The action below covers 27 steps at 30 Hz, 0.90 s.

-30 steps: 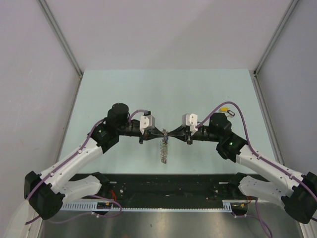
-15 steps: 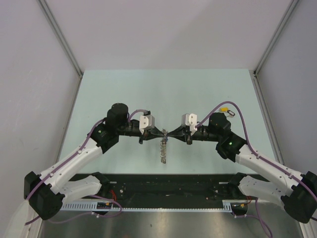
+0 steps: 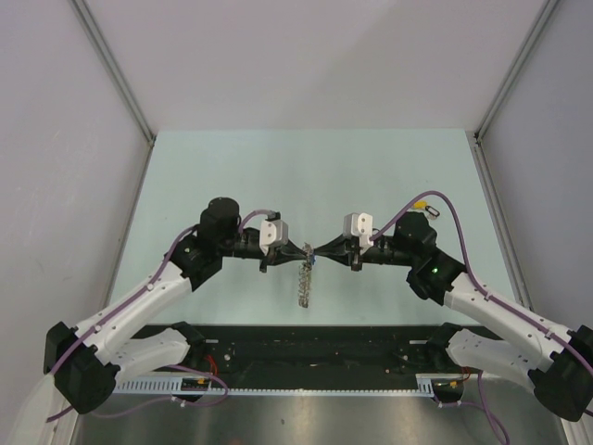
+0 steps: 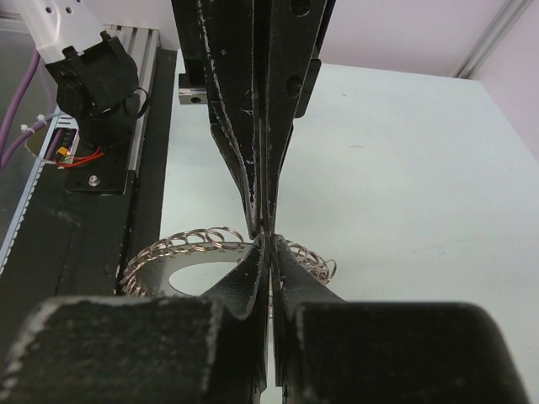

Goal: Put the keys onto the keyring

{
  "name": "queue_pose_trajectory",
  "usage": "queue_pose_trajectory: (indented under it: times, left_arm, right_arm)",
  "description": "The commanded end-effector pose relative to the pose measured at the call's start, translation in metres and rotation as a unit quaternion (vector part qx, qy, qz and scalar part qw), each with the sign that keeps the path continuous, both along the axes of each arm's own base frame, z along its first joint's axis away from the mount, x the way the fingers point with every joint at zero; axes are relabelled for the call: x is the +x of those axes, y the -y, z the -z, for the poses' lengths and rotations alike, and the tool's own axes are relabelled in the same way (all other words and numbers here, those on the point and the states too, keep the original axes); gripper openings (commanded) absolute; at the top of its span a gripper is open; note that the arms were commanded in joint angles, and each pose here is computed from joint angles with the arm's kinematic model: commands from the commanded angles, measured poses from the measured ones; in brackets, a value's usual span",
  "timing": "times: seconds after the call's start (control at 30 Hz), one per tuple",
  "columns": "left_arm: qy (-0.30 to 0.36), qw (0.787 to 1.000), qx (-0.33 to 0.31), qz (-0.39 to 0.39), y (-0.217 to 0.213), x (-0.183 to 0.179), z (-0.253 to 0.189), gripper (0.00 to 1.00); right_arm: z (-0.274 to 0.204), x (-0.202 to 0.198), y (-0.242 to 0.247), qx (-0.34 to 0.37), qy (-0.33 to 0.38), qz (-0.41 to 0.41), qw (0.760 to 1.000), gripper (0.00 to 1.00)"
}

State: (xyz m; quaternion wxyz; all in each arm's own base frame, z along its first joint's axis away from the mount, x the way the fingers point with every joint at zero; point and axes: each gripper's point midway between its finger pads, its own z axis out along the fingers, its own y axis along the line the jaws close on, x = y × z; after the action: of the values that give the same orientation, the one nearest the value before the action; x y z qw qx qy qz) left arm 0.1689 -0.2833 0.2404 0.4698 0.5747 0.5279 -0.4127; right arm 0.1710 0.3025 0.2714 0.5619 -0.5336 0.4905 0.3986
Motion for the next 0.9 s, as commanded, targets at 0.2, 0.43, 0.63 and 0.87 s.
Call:
queue_pose_trajectory:
  times: [0.2,0.43,0.63,0.87]
  left_arm:
    - [0.108,0.991,-0.064,0.050,0.002,-0.014,-0.025,0.00]
    - [0.138,0.987,-0.067,0.058,-0.003,-0.014,-0.021,0.00]
    - [0.150,0.986,-0.054,0.054,-0.007,-0.007,-0.016,0.00]
    - [0.152,0.985,-0.054,0.054,-0.008,-0.005,-0.017,0.00]
  right_arm:
    - [-0.009,-0.004,0.000,0.010,0.002,-0.006,1.000,0.00]
    - [-0.005,-0.009,0.000,0.014,-0.004,-0.015,1.000,0.00]
    - [0.001,-0.014,-0.003,0.010,-0.005,-0.030,0.999,0.00]
    - [0.004,-0.015,-0.007,0.009,0.003,-0.030,1.000,0.00]
